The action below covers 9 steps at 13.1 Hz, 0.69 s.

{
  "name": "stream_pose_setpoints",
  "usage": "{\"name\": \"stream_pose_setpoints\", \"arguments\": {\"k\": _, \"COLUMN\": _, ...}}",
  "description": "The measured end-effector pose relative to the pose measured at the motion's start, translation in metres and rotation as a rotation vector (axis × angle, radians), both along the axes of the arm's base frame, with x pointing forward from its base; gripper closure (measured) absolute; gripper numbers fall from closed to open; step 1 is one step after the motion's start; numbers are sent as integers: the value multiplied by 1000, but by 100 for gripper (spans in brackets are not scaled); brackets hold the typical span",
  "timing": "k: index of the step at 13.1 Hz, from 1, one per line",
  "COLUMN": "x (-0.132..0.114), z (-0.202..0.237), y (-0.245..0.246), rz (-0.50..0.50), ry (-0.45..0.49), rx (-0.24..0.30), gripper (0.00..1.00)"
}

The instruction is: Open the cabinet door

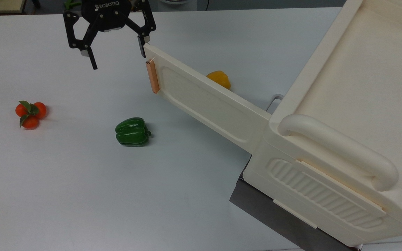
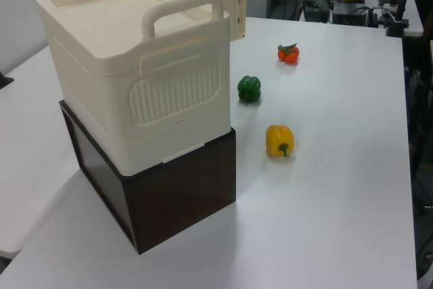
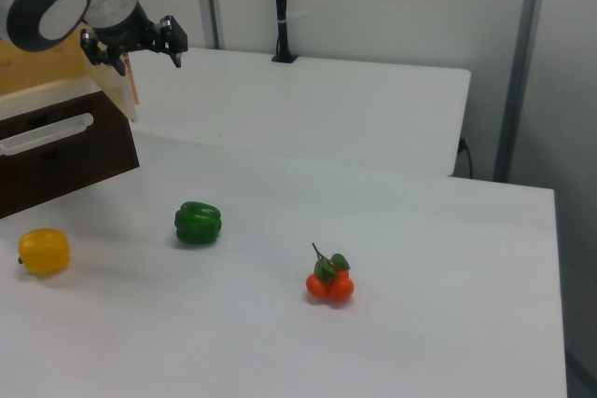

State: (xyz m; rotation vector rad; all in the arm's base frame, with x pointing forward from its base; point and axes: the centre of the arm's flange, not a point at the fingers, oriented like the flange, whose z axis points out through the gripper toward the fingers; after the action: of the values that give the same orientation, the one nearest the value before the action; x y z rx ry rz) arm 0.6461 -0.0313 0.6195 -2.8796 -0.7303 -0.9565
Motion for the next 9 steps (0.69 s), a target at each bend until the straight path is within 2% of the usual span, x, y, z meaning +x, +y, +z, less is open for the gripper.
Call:
{"name": "stream_pose_setpoints", "arguments": {"k": 2, "x": -1, "z": 3, "y": -7, "rz": -12, "ry": -4, "rx": -1, "gripper": 0}}
{"name": "stream_pose_setpoints", "arguments": {"k": 3, "x": -6, "z": 3, "y": -11, "rz": -10, "ry": 27, "rx": 2, "gripper": 0}}
{"name": "stream_pose_setpoints", "arguments": {"k": 5, "x": -29, "z": 3, "y": -25, "rz": 7, "ry": 186, "rx": 19, "gripper": 0}}
{"name": "stream_pose_setpoints", "arguments": {"k": 9, "x": -83, "z": 23, "y": -42, "rz": 22, "ry": 394, "rx": 61, "gripper": 0}}
